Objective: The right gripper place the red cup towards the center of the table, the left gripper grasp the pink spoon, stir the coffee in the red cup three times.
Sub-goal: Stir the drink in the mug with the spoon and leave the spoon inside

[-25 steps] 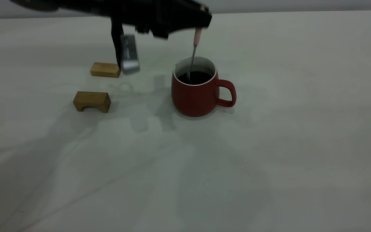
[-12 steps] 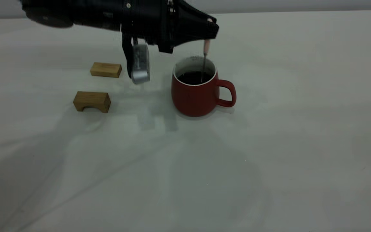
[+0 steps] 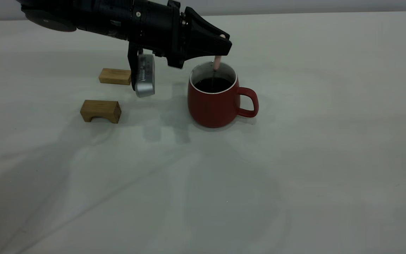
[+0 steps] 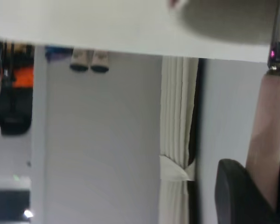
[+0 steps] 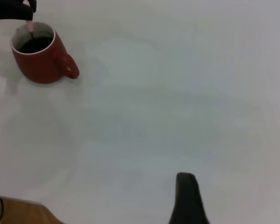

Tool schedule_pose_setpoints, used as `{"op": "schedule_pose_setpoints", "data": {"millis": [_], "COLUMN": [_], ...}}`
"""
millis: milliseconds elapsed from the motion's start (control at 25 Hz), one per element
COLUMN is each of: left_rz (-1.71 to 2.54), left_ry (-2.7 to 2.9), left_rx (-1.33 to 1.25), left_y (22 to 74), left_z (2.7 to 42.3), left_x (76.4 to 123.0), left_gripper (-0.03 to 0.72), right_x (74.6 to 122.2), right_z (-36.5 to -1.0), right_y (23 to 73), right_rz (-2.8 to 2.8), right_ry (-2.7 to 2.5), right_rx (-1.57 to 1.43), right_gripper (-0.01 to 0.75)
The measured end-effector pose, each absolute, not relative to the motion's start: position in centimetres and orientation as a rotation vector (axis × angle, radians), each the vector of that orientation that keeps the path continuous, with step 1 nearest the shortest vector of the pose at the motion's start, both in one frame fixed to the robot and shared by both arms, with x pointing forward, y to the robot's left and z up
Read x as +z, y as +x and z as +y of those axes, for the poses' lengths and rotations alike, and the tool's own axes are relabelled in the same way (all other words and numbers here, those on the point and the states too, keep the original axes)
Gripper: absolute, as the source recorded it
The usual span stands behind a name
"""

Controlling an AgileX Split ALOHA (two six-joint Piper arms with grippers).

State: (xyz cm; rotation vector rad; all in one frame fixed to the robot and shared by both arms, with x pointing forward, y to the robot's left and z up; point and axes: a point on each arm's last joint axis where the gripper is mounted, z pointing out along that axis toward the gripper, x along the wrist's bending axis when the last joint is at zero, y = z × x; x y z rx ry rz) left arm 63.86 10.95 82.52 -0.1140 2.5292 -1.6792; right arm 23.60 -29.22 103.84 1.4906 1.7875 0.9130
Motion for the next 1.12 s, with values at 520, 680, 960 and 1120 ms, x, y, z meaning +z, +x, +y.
{"op": "schedule_pose_setpoints", "data": {"millis": [520,680,960,1120], "left_rz": [2.582,2.611,2.45,2.438], "left_ry": [-0.264,-0.236,-0.031,-0.066], "left_rx": [-1.913,-1.855,-1.696,-1.802], "left_y": [62.9,63.1,64.3,63.9], "left_z": [10.4,11.4,12.2,11.5], "left_x": [82.7,82.4,82.1,82.2], "left_gripper": [0.176,0.176,0.176,0.176], "right_x": [103.8,103.8,103.8,103.8], "right_z": [-29.2,-29.2,-29.2,-29.2], "right_y": [23.6,23.6,23.6,23.6], "right_rz": [1.788,1.787,1.787,1.787], "right_ry": [1.491,1.491,1.491,1.491], "right_rx": [0.913,0.913,0.913,0.913], "right_gripper": [0.586,0.586,0.586,0.586]}}
